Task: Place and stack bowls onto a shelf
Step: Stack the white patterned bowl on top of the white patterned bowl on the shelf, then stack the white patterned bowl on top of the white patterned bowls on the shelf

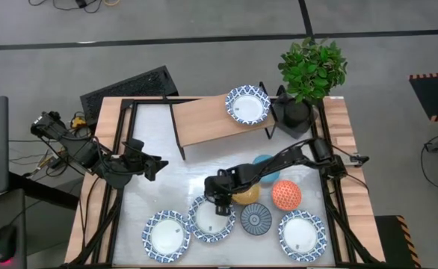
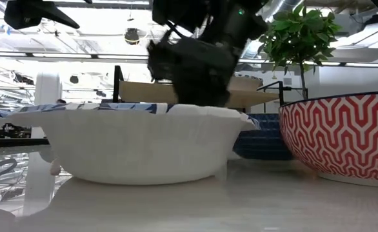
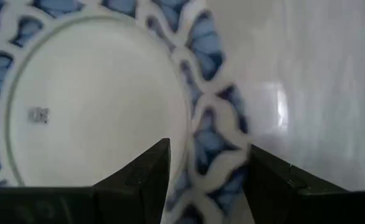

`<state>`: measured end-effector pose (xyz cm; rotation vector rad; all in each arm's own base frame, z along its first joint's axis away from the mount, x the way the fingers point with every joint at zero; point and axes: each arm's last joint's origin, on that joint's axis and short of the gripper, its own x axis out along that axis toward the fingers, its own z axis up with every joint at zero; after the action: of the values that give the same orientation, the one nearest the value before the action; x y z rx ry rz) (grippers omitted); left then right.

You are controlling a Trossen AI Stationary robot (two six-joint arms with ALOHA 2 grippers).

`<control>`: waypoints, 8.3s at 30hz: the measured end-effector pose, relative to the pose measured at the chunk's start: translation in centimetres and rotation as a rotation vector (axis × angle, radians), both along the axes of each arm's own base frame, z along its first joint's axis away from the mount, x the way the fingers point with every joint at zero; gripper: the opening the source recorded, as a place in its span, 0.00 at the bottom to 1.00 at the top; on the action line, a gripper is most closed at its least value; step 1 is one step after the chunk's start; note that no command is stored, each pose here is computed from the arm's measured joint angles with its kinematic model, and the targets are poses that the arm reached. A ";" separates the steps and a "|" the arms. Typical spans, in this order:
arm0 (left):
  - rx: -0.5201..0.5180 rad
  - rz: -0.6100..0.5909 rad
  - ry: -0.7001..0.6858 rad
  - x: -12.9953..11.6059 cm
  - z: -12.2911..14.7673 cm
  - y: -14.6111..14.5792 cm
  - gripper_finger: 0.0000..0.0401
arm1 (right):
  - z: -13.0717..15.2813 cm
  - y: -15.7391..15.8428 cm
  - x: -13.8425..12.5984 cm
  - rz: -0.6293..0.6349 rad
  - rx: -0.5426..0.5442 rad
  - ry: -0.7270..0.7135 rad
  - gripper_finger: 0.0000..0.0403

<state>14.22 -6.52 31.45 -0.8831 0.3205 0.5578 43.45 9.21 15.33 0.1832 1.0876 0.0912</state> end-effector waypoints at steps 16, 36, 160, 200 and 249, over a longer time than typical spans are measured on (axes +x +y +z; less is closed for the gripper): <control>0.010 0.006 -0.002 0.0 0.0 0.0 0.58 | 2.1 -1.2 0.8 -0.055 -0.023 -0.008 0.06; 0.014 -0.001 0.003 0.0 0.0 0.0 0.58 | 20.4 -9.2 -5.5 -0.544 0.150 -0.066 0.05; 0.064 -0.016 0.033 -0.1 -0.1 0.1 0.58 | 12.7 3.1 -25.6 -0.588 -0.096 0.596 0.65; 0.023 0.074 0.029 0.4 -0.2 1.3 0.58 | 1.0 5.8 -30.9 -0.281 0.135 0.646 0.25; 0.125 0.105 0.030 0.3 -0.1 1.5 0.58 | 20.1 -12.7 -17.8 -1.608 0.490 -0.633 0.07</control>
<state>14.55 -4.99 31.40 -0.7746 0.2639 0.6818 25.70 -3.47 35.47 1.3123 0.0389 -0.9736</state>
